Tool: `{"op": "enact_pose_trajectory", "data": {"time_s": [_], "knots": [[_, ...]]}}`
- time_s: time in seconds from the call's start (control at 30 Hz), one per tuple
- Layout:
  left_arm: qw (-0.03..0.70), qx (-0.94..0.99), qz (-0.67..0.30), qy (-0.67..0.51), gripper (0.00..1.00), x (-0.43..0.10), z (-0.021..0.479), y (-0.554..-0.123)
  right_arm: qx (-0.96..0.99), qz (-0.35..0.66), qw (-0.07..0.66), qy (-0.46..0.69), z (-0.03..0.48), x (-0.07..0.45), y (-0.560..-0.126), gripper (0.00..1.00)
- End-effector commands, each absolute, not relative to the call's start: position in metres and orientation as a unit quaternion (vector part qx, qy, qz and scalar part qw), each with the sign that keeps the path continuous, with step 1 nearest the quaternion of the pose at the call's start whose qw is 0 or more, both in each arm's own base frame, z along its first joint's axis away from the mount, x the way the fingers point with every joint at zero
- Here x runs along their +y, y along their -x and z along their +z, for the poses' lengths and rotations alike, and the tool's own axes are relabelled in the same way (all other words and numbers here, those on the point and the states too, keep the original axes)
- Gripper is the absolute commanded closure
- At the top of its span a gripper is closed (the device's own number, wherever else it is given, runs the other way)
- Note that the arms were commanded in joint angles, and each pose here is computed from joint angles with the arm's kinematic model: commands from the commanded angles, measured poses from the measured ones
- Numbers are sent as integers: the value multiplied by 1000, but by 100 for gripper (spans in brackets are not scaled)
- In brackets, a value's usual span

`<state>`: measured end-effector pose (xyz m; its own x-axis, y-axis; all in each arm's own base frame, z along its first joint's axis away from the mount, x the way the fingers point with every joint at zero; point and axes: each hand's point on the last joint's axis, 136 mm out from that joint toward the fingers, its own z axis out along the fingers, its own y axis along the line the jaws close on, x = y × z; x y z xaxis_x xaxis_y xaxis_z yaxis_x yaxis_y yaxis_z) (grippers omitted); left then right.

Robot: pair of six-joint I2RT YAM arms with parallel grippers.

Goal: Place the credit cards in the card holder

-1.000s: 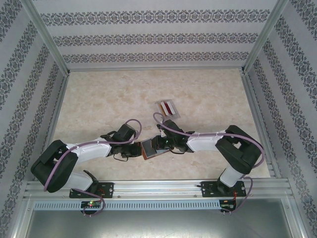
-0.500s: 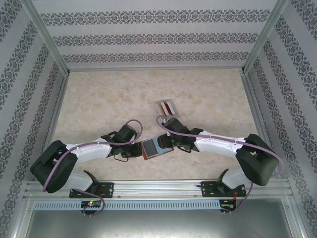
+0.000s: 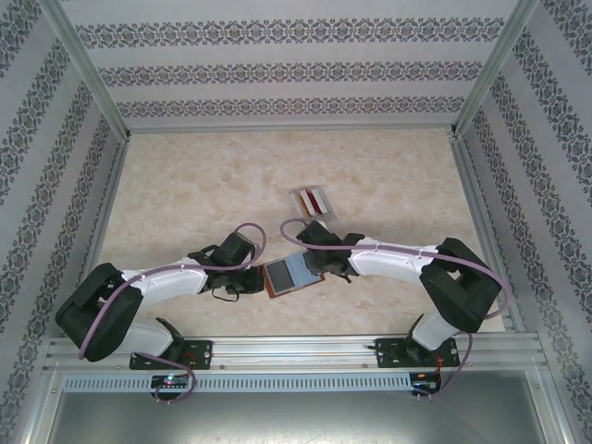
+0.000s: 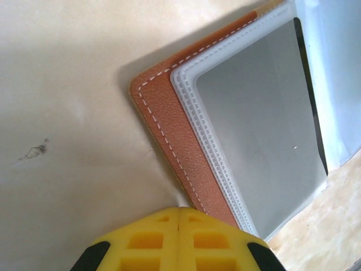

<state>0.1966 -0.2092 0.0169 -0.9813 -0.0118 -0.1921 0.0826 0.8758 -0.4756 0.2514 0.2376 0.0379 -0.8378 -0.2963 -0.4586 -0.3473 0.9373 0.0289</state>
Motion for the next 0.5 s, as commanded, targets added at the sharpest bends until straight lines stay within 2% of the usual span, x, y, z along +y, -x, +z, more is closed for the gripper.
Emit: {"op": "enact_pose_trajectory", "data": {"time_s": [0.0, 0.17, 0.3, 0.47], "knots": [[97, 968, -229, -39, 100, -207, 25, -196, 952, 63, 253, 163, 51, 230, -249, 78], [103, 964, -241, -48, 100, -214, 37, -200, 949, 148, 233, 154, 52, 240, -238, 93], [124, 955, -267, -46, 93, -223, 49, -208, 946, 192, 217, 147, 48, 250, -228, 100], [140, 941, -305, -35, 81, -236, 62, -216, 944, 225, 202, 128, 39, 258, -223, 100]]}}
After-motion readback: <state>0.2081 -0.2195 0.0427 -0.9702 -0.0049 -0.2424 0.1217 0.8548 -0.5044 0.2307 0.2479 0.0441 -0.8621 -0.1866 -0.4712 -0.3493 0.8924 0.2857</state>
